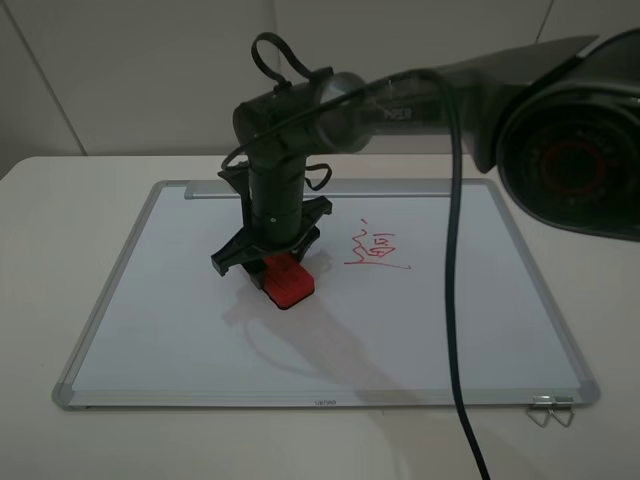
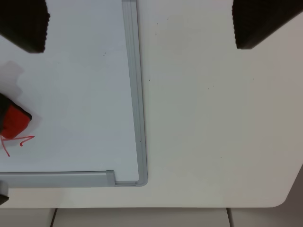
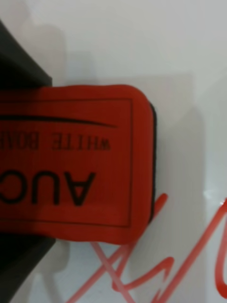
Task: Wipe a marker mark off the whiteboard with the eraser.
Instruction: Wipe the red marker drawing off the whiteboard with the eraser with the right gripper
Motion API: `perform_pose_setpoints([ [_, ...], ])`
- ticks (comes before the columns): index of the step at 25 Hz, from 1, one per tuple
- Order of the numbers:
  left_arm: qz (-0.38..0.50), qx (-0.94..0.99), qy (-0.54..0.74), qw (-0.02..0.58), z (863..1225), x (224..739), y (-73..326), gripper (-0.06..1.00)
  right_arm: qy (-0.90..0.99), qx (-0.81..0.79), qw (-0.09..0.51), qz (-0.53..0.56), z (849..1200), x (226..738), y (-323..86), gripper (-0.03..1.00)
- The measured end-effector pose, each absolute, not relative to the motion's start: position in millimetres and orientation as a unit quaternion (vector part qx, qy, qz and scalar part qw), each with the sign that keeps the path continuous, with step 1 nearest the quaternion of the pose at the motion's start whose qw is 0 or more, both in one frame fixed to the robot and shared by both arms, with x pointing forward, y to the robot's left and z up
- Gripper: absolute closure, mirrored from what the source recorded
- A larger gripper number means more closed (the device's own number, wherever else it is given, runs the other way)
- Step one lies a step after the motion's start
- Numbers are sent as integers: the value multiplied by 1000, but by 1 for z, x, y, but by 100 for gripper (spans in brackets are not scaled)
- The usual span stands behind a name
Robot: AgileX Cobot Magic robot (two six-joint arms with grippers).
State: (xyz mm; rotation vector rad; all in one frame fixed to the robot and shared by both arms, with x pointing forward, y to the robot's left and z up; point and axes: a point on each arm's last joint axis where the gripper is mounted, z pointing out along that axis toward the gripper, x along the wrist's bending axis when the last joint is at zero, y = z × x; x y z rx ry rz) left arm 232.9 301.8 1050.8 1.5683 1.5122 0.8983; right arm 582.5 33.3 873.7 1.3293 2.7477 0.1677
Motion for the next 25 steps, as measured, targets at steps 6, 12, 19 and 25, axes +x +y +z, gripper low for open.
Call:
perform_pose_setpoints([
  [6, 352, 615, 593, 383, 1051, 233, 302, 17, 881, 459, 58, 97, 872, 612, 24, 47],
  [12, 352, 615, 593, 383, 1051, 233, 302, 17, 863, 487, 74, 115, 867, 643, 1, 47],
  [19, 352, 615, 593, 383, 1051, 233, 302, 17, 847, 511, 89, 119, 866, 665, -27, 47],
  [25, 352, 615, 593, 383, 1051, 233, 302, 17, 853, 500, 94, 116, 866, 661, -21, 47],
])
